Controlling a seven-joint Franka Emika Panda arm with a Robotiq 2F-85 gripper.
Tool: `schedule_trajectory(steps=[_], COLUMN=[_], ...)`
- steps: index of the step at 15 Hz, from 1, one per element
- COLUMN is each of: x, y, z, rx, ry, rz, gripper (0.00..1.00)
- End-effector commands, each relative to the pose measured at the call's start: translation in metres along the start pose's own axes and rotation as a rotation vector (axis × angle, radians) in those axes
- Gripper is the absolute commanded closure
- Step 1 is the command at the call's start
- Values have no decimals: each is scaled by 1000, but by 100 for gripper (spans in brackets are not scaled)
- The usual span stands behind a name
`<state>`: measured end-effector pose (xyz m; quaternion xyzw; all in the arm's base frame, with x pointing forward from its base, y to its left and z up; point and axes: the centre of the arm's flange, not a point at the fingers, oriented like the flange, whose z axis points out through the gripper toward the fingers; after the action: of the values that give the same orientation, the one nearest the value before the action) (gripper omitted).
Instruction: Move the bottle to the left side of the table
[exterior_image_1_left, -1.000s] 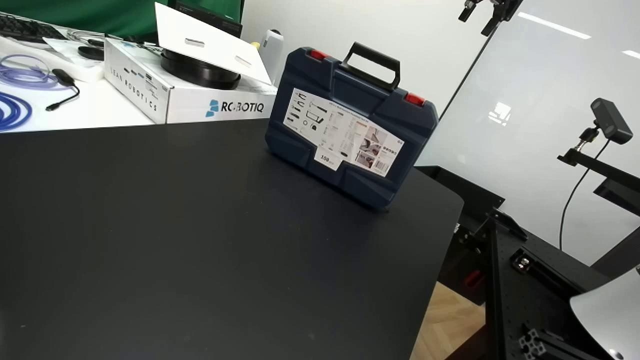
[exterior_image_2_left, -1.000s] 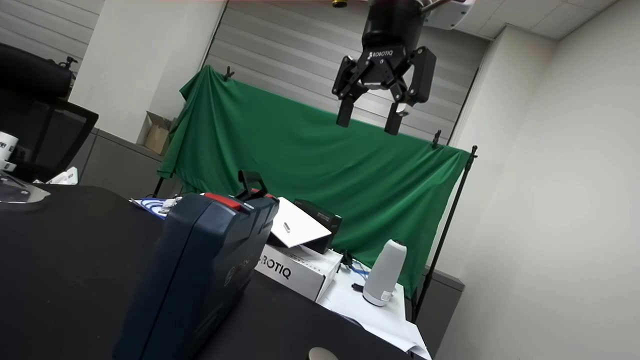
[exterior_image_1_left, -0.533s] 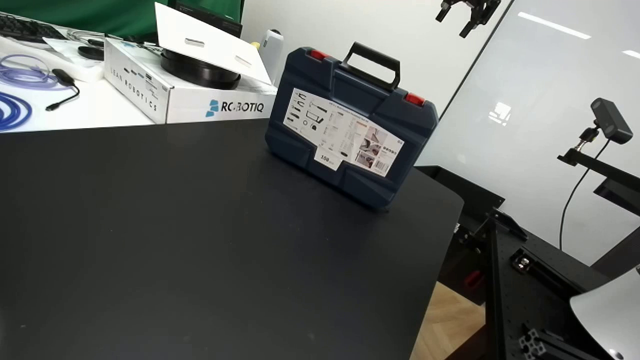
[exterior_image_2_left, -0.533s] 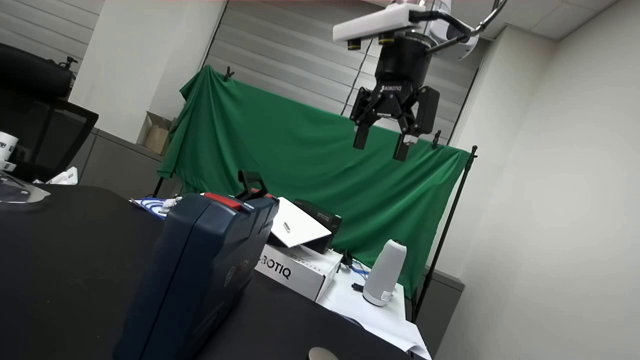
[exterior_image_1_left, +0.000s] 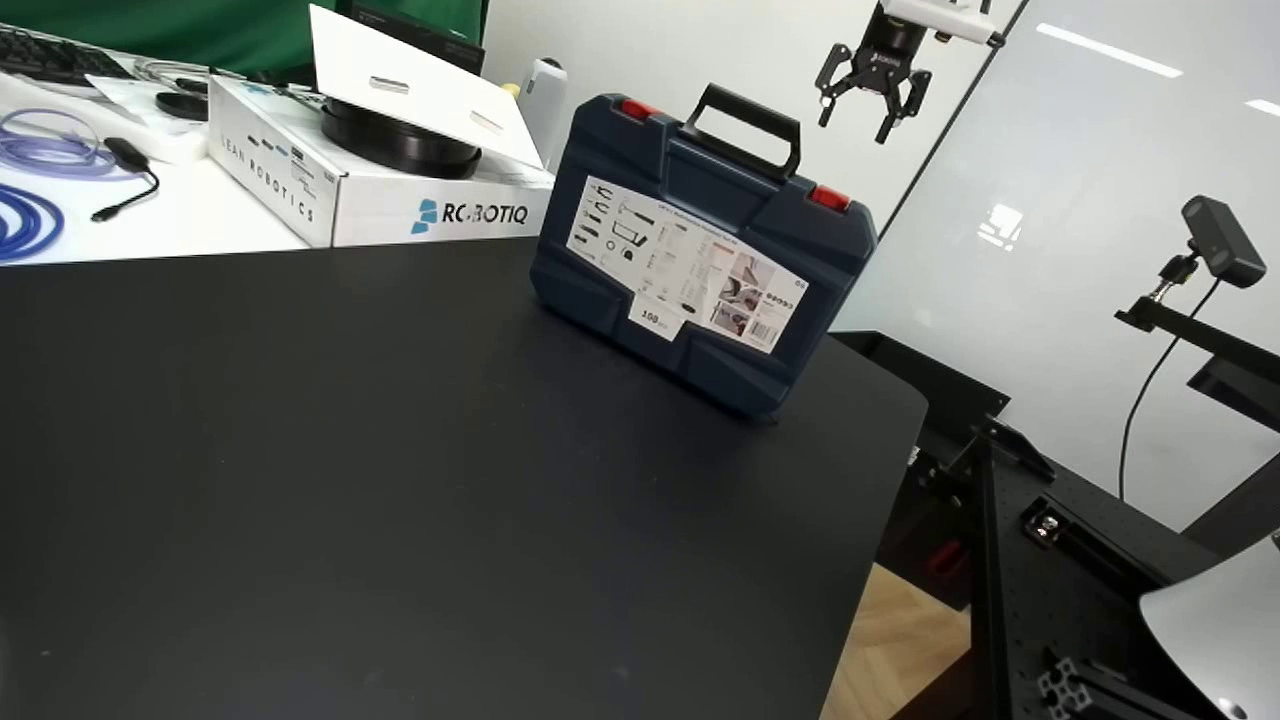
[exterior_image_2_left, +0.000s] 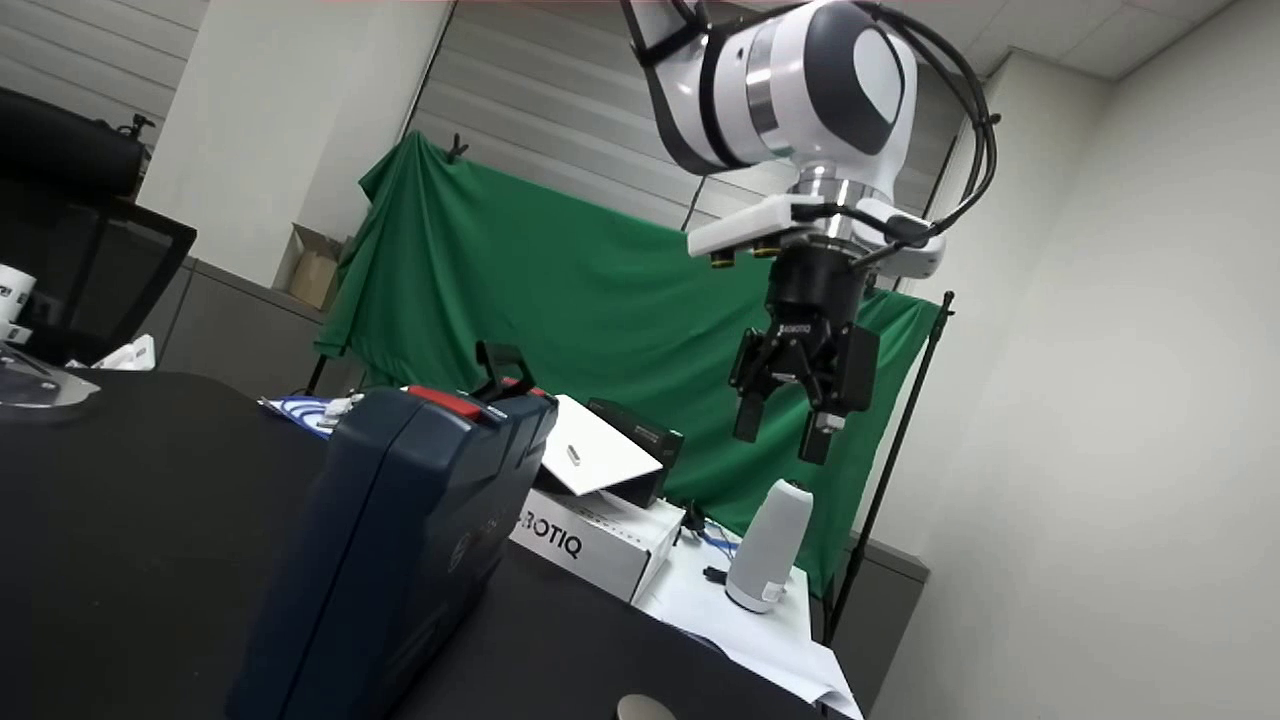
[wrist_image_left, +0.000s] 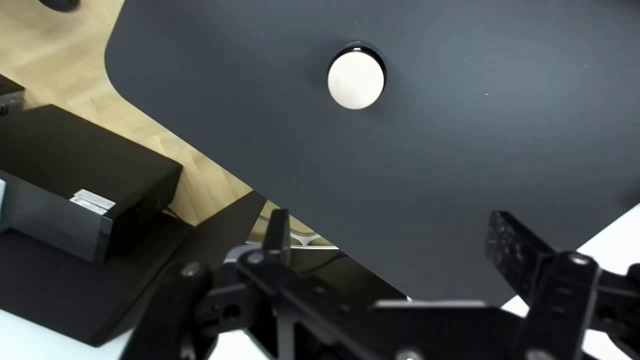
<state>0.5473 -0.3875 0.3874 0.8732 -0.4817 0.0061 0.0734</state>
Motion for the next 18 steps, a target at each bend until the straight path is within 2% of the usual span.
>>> schedule_trajectory(steps=[1,6,10,17,18], x=[25,24,20,5,13], y=[-3,3,4,4,2], z=[22,65,92,122,119], rx=[7,99,148,133,124], ry=[-40,-90,-88,-103,-98], rz=[65,78,72,59,60], gripper=[0,0,0,0,0])
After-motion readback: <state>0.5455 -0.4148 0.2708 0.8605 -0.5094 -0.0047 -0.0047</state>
